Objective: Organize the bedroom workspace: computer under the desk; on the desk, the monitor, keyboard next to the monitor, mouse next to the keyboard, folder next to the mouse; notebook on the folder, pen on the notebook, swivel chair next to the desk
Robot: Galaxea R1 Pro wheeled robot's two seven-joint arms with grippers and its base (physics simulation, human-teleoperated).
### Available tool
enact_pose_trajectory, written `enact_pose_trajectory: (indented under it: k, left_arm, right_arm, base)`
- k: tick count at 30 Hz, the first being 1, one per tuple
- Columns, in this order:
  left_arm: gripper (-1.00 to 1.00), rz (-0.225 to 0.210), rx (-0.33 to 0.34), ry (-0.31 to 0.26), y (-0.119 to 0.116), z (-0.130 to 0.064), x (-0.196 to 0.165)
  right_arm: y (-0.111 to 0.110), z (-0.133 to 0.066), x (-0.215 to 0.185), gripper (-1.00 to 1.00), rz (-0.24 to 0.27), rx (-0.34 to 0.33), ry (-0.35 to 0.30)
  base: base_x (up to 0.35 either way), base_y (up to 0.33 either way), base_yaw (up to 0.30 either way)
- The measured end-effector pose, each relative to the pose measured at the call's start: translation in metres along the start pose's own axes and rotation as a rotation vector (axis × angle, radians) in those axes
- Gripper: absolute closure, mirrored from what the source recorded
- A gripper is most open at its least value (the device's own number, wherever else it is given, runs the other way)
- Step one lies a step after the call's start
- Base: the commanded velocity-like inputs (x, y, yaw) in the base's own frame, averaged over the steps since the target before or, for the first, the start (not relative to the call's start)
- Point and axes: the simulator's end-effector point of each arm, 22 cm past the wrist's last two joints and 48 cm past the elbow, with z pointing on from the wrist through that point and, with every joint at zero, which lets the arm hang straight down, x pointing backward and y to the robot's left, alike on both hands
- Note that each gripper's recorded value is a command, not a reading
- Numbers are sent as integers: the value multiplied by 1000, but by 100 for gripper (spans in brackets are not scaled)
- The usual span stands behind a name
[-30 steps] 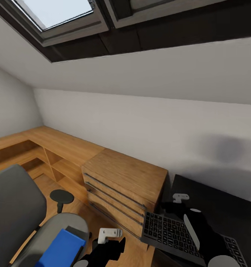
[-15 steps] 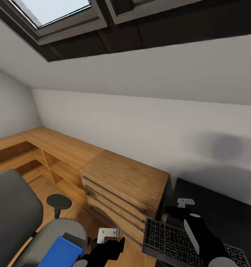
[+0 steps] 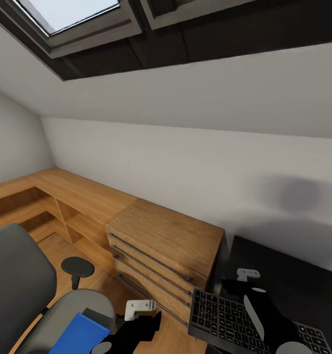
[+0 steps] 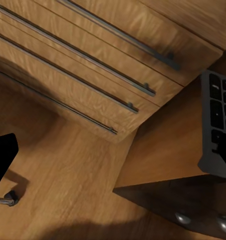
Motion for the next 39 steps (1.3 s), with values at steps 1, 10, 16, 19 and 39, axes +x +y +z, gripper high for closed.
enact_pose_trajectory:
  k: [1,10,16,19,39]
  left_arm:
    - [-100,0,0,0,0,1,1]
    - [-100,0,1,0,2,6,4]
    - [-100,0,0,0,3,9,7]
    - [-100,1,0,0,3,10,7]
    - [-100,3,-2,-2,5,10,7]
  right_arm:
    - [0,1,1,-100,0,0,1]
    - [-3,6,7,-100,1,15,9]
    - [-3,10,10,-100,1,16,9]
    - [-3,10,10,-100,1,17,10]
    - [-3,10,19,-100,1,19,54]
  base:
    - [0,0,0]
    - [0,0,0]
    - [0,0,0]
    - [0,0,0]
    - [-51,0,0]
